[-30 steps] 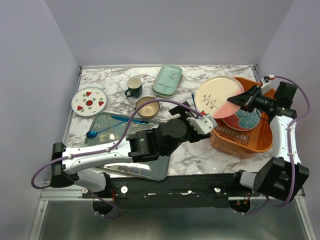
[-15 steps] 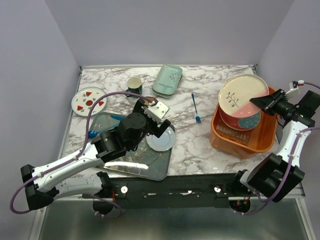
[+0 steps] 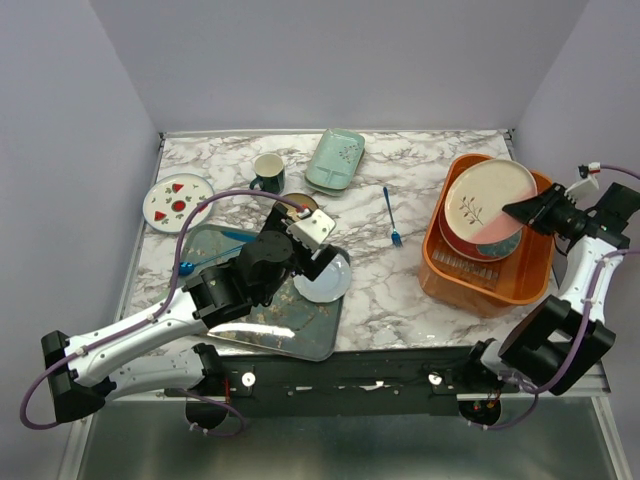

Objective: Place the mixed dishes into the plastic bin
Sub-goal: Place the plate in the plastic bin.

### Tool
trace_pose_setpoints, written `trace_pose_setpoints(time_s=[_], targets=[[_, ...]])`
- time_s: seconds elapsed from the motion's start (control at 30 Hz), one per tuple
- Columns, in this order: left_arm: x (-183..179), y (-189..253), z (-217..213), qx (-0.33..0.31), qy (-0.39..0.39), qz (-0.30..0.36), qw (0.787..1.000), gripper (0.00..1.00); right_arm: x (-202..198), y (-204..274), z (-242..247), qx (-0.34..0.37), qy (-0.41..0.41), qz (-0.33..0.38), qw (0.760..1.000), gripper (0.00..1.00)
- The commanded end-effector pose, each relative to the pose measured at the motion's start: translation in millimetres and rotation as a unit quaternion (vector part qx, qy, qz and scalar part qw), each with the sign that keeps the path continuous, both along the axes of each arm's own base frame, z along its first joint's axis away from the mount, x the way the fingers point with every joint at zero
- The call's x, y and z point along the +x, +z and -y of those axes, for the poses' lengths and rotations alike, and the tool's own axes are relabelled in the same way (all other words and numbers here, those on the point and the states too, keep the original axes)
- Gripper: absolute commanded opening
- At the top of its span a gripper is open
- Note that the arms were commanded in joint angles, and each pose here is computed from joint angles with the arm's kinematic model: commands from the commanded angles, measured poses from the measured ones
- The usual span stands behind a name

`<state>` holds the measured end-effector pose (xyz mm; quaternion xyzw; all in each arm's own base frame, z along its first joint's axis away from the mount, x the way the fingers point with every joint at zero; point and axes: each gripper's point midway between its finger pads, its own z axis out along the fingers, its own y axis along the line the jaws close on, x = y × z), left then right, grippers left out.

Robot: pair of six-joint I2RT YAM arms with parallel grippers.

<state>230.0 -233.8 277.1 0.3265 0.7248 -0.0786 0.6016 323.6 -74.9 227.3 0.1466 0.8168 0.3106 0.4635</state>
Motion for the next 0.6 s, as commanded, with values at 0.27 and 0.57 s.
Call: trace_pose_setpoints(time_s=[0.27,0.57], targets=[[2.1,-3.0,-10.7,0.008,0.018,0.006,1.000,0.99,15.4,-29.1,20.2,-0.025,0.026,-0.019,0.999,0.06],[3.5,-5.0,-11.3,0.012,0.020,0.005,1.000,0.99,23.7,-55.7,32.1,-0.016,0.032,-0.061,0.998,0.17]])
